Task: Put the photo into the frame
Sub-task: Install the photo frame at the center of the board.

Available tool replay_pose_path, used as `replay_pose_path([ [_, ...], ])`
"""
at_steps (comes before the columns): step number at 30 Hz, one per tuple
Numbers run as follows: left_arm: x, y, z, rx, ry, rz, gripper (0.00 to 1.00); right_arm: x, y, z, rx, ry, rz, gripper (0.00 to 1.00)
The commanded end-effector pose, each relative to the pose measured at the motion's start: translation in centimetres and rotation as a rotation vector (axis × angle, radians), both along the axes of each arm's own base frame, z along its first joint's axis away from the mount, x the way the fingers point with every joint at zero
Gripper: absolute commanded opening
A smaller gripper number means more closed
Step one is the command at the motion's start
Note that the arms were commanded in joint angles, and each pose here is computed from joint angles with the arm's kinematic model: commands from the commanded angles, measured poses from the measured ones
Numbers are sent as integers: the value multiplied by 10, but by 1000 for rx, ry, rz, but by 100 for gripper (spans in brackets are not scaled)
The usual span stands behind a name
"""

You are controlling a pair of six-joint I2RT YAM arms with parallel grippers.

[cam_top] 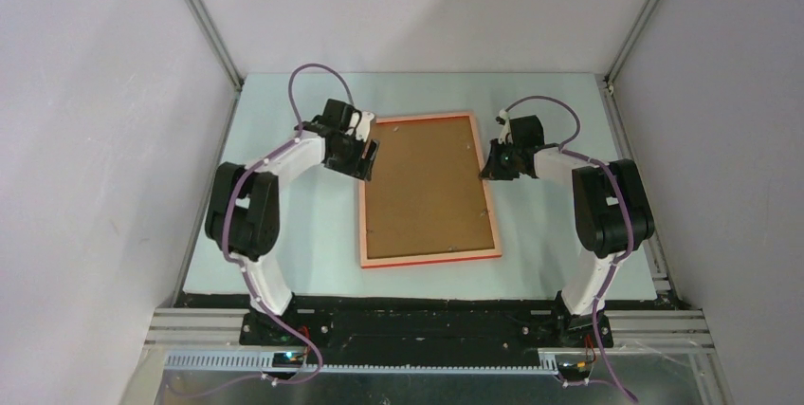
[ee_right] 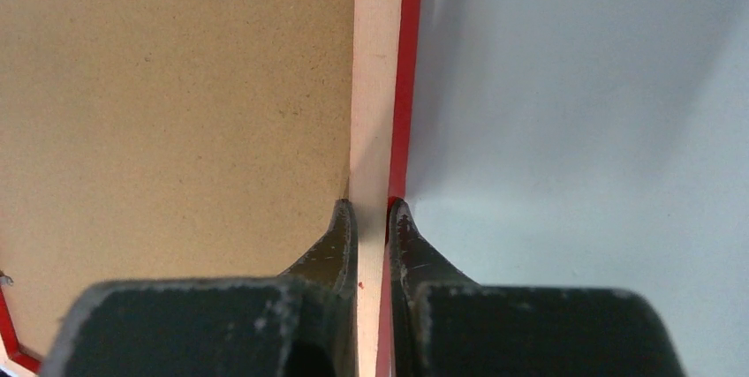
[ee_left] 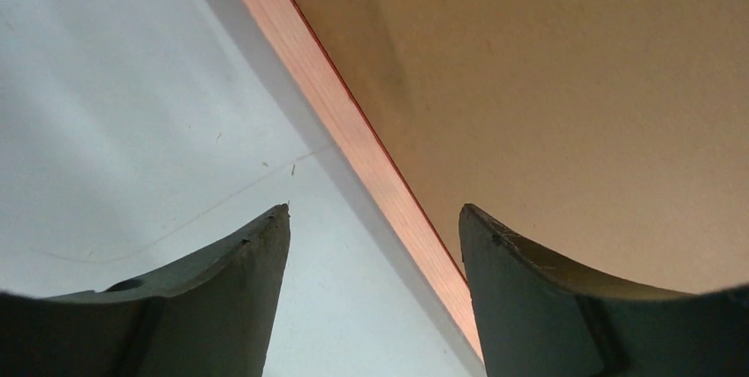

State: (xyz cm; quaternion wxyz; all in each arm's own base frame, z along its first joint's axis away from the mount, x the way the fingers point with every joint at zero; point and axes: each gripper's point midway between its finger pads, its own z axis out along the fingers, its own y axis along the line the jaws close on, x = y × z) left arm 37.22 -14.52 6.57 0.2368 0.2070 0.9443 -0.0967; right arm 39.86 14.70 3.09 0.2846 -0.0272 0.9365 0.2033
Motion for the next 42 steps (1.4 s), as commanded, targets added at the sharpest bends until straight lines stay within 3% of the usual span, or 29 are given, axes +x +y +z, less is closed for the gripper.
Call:
replay_pose_path([
  [1, 13, -9, -6, -50, 35, 53, 73, 10, 25, 34, 108, -94, 85, 0],
  [7, 16, -8, -21, -93, 107, 118, 62, 9, 25, 36, 107, -101, 97, 0],
  [24, -10, -13, -46, -125, 214, 101, 40, 10, 24, 31, 94, -99, 94, 1],
  [28, -16, -15, -46, -137, 224, 82, 32, 11, 23, 31, 95, -101, 90, 9],
  [37, -28, -29, -46, -215, 270, 20, 15, 16, 18, 35, 84, -114, 51, 47],
  [42, -38, -34, -49, -238, 297, -12, 9, 19, 15, 37, 79, -113, 36, 56],
])
